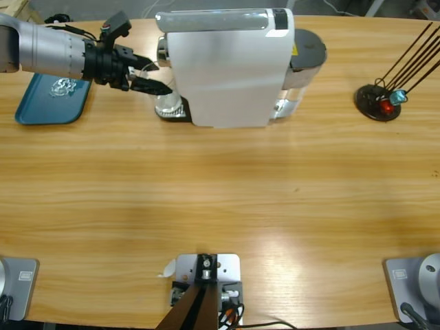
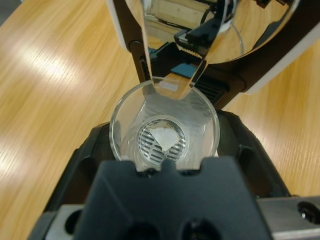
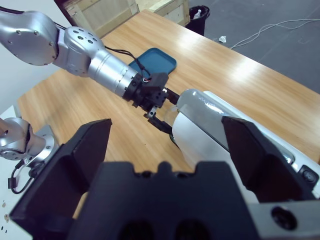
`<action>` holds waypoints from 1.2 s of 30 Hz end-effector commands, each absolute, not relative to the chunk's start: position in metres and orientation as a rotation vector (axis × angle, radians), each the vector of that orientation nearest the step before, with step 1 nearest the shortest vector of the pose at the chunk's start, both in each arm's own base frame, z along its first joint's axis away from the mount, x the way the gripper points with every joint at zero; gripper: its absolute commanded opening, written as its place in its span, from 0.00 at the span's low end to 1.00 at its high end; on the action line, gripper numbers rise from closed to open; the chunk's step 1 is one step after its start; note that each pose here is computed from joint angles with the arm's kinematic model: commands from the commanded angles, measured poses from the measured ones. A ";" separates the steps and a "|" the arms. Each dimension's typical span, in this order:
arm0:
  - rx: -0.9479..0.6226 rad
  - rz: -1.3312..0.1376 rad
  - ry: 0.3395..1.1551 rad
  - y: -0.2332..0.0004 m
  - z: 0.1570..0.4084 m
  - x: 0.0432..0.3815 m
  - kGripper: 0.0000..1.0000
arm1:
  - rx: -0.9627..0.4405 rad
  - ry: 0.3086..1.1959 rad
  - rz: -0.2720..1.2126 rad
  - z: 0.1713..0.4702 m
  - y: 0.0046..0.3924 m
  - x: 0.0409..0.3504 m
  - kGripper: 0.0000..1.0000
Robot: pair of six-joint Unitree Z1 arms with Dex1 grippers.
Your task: Pour coffee
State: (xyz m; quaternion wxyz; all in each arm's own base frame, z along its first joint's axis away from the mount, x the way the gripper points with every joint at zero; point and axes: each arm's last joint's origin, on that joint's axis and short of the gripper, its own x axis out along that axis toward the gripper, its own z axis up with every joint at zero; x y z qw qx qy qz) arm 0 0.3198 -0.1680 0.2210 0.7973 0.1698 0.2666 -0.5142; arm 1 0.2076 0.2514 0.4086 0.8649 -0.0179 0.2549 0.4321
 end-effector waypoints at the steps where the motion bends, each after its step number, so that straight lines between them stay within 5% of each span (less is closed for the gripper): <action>1: 0.337 -1.131 0.596 -0.180 0.201 0.326 0.15 | -0.065 0.597 0.893 0.385 0.250 0.213 0.99; 3: 0.338 -1.131 0.594 -0.181 0.201 0.327 0.20 | -0.065 0.596 0.893 0.385 0.249 0.213 0.99; 8: 0.337 -1.131 0.601 -0.180 0.200 0.325 0.58 | -0.065 0.595 0.893 0.385 0.250 0.213 0.99; 14: 0.326 -1.132 0.609 -0.179 0.200 0.323 0.68 | -0.064 0.597 0.896 0.386 0.250 0.213 0.99; 16: 0.318 -1.121 0.618 -0.178 0.200 0.323 0.81 | -0.064 0.596 0.893 0.386 0.250 0.214 0.99; 20: 0.316 -1.109 0.622 -0.177 0.200 0.324 0.88 | -0.064 0.598 0.895 0.385 0.250 0.214 0.99; 29: 0.320 -1.100 0.625 -0.175 0.200 0.322 0.89 | -0.066 0.605 0.896 0.383 0.251 0.215 0.99; 36: 0.314 -1.100 0.636 -0.171 0.199 0.319 0.65 | -0.070 0.614 0.894 0.380 0.252 0.216 0.99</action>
